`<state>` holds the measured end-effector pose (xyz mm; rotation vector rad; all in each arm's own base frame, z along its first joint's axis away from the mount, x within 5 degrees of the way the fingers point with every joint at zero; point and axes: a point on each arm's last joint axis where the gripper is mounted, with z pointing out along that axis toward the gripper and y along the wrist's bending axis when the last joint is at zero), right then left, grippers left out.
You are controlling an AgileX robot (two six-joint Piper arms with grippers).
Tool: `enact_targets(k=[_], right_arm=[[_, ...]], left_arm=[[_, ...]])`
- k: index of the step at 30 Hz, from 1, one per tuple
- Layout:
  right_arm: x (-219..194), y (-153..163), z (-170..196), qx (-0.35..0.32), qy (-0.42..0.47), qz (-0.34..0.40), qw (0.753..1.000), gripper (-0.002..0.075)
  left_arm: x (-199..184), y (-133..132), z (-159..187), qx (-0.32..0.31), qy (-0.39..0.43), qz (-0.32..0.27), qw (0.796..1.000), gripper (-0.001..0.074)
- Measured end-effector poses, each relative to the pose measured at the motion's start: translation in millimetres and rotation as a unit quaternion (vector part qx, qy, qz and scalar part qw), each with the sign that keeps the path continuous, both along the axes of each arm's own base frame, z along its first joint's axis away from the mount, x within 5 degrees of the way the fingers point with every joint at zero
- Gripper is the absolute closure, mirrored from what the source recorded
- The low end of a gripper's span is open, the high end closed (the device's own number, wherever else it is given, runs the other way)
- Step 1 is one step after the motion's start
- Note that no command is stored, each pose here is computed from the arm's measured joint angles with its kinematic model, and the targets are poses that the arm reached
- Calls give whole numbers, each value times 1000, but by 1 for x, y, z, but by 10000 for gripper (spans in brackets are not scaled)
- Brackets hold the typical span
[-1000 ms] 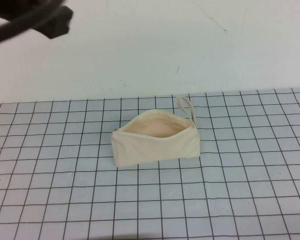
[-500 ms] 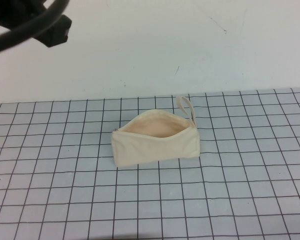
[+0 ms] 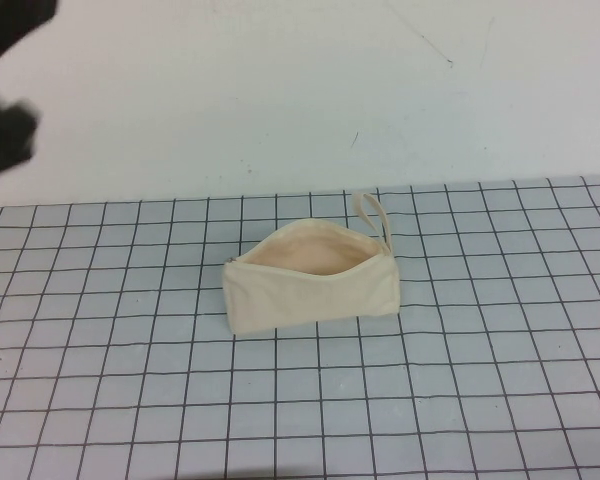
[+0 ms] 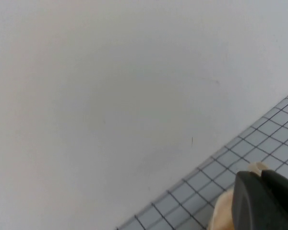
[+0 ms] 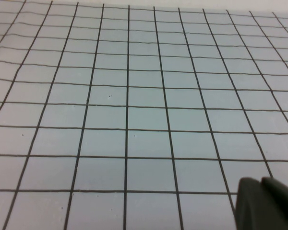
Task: Put eraser into pencil case
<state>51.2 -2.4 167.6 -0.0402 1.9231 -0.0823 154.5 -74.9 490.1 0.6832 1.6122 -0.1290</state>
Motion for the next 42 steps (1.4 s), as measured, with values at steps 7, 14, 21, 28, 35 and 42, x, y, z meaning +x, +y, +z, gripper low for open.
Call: enact_targets(k=[7, 14, 21, 28, 35, 42], right_arm=[[0, 0, 0, 0, 0, 0, 1000, 727], [0, 0, 0, 0, 0, 0, 1000, 727], [0, 0, 0, 0, 0, 0, 1000, 727], [0, 0, 0, 0, -1, 0, 1000, 727], [0, 0, 0, 0, -1, 0, 1000, 727], [0, 0, 0, 0, -1, 0, 1000, 727]], left_arm=[[-40, 38, -68, -78, 62, 93, 991, 736], [-79, 61, -156, -139, 31, 187, 972, 736], [-99, 71, -249, -167, -40, 238, 956, 736], [-99, 70, -308, -141, 42, 243, 959, 735], [-101, 69, -316, -108, 81, 242, 961, 735], [-101, 69, -316, -128, 87, 246, 957, 736]])
